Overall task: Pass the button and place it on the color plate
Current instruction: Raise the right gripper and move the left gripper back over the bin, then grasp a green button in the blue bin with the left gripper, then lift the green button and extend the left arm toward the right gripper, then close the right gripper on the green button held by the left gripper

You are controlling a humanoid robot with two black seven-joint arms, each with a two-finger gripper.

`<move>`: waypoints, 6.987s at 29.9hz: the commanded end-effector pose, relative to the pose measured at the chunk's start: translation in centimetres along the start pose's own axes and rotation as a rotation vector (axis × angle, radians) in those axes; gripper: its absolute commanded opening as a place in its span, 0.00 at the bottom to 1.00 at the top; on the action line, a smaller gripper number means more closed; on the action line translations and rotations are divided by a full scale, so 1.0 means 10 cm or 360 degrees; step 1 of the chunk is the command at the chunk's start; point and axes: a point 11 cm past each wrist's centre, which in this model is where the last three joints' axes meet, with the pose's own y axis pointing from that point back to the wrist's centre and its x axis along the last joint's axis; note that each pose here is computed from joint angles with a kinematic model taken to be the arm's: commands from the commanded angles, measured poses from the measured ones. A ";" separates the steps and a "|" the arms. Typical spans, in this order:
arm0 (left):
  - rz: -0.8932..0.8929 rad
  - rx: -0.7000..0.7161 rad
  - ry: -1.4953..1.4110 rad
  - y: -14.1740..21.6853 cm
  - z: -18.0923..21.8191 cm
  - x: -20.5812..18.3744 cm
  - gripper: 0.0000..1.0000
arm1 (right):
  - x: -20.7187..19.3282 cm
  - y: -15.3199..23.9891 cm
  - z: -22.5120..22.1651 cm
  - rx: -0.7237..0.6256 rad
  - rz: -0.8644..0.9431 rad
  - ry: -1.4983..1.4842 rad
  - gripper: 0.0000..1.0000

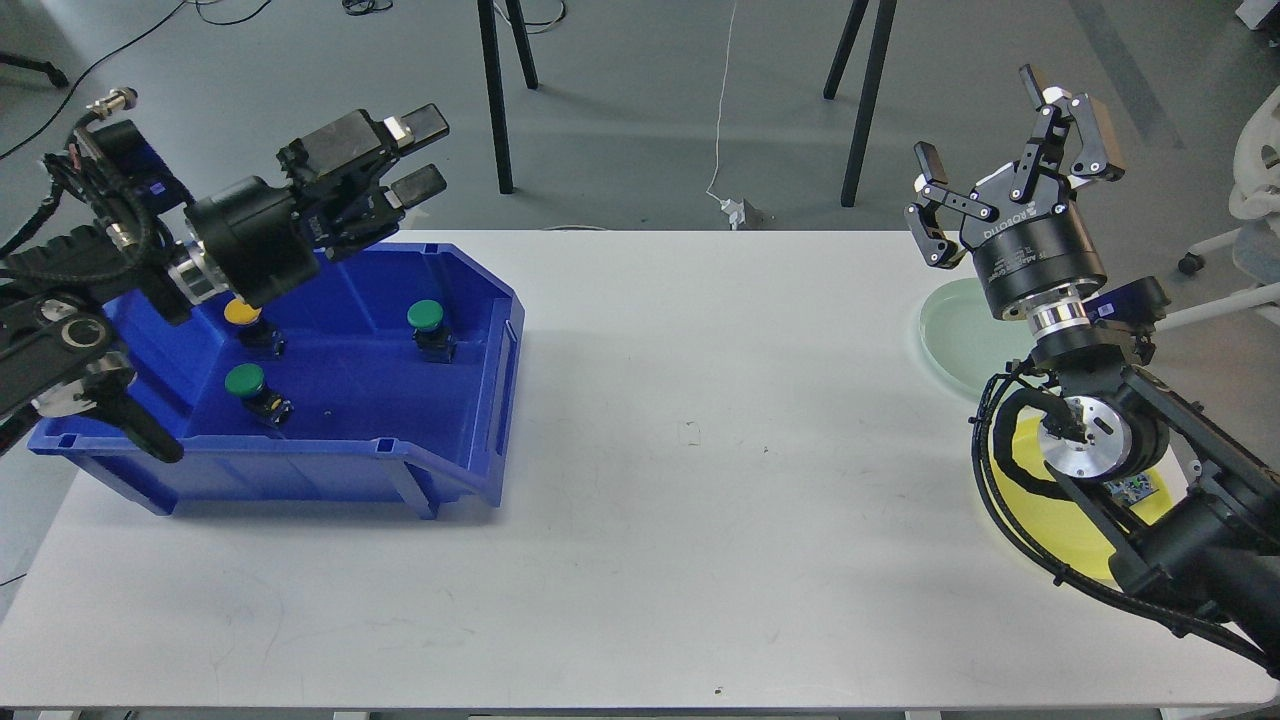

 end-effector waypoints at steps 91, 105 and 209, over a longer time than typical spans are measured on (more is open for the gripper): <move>-0.0826 0.1623 -0.0872 1.30 -1.98 0.25 0.17 | 0.17 0.30 0.32 -0.0092 0.0127 -0.0074 0.99; -0.0591 0.0990 -0.0739 0.48 -0.85 0.46 0.13 | 0.21 0.29 0.23 -0.0083 0.0124 -0.0039 0.99; -0.0455 -0.0186 -0.0077 -1.39 -0.03 -1.30 0.16 | -0.65 0.79 0.79 -0.0559 -0.0579 -0.0305 0.76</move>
